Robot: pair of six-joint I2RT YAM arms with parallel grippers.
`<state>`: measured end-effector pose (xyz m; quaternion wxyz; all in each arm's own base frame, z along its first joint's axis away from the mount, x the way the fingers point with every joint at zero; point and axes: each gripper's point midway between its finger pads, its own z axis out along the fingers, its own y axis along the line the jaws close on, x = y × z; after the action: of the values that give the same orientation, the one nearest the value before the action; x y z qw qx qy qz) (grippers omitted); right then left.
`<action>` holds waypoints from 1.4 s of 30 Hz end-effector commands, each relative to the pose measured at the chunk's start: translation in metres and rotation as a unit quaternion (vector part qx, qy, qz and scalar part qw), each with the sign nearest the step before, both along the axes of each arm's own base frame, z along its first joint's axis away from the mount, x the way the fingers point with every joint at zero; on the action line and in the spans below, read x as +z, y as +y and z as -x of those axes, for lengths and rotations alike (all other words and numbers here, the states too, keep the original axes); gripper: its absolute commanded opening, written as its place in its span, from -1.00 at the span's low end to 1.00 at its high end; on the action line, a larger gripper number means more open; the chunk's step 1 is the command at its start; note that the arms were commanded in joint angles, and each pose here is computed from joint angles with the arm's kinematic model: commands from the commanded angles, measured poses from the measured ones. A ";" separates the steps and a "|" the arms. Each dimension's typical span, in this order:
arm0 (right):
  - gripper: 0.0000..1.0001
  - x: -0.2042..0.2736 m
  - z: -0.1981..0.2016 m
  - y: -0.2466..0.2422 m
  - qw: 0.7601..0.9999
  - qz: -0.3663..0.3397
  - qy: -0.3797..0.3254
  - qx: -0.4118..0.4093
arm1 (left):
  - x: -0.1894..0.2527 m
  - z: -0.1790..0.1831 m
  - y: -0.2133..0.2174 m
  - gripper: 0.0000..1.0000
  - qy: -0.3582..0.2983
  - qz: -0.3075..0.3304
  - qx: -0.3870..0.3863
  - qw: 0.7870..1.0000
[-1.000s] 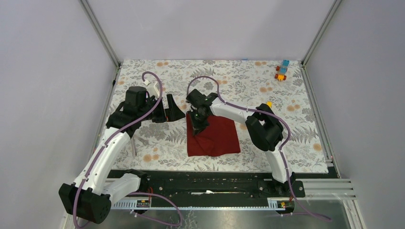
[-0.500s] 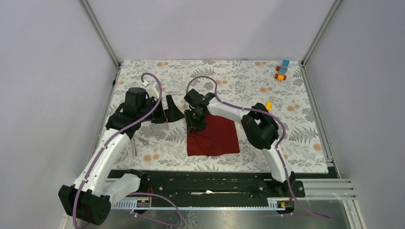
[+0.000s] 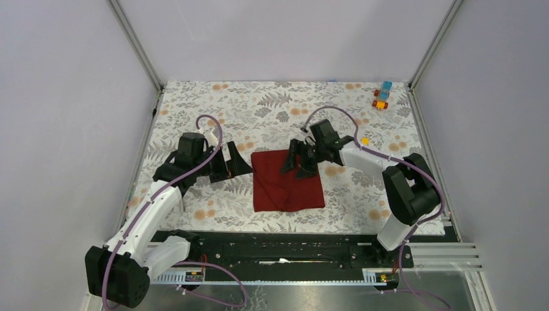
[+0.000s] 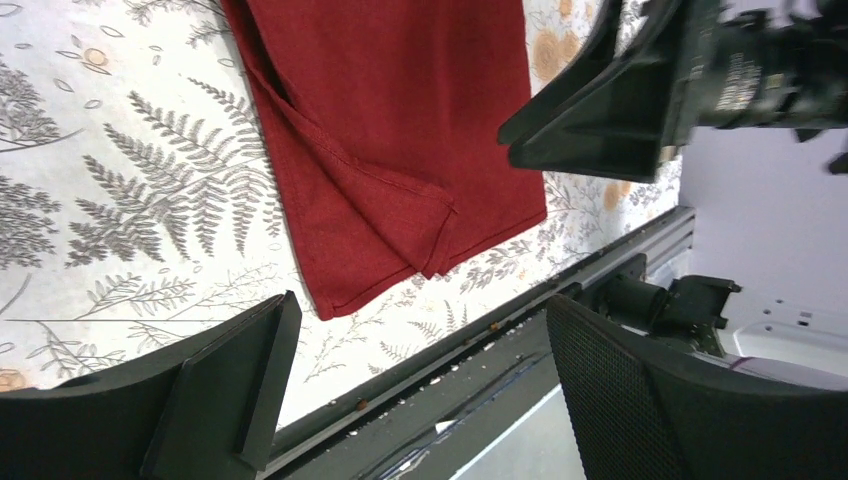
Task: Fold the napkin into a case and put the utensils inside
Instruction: Fold the square-folded napkin at the center of the board, then move the square-folded napkin to the center of the board.
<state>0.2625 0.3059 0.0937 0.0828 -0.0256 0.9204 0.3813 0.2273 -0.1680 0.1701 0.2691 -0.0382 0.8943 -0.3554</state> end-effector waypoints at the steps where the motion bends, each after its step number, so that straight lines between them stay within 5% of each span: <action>1: 0.58 -0.002 0.021 0.002 0.997 -0.072 0.009 0.030 | 0.025 -0.005 -0.013 0.97 -0.032 0.047 -0.017 0.998; 17: 0.58 -0.030 0.055 0.029 0.993 -0.109 0.039 0.026 | 0.042 0.005 -0.005 0.97 -0.042 0.038 -0.006 0.998; 27: 0.55 0.023 0.087 0.128 0.983 -0.134 -0.014 0.124 | 0.050 -0.001 0.029 0.97 -0.074 -0.023 0.087 0.993; 30: 0.59 0.029 0.074 0.105 0.989 -0.109 -0.052 0.090 | 0.045 -0.003 0.033 0.97 -0.072 -0.024 0.105 0.992; 38: 0.43 -0.029 0.069 -0.051 0.992 0.123 -0.027 -0.028 | -0.015 -0.007 -0.008 0.83 0.029 -0.002 0.017 0.999; 42: -0.28 -0.053 0.078 -0.088 0.985 0.167 -0.003 -0.039 | -0.036 -0.010 -0.021 0.75 0.041 -0.020 0.021 0.999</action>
<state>0.2070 0.2661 0.0761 0.1288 -0.0093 0.9416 0.3108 0.2298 -0.1725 0.1344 0.2205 -0.0781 0.9182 -0.3196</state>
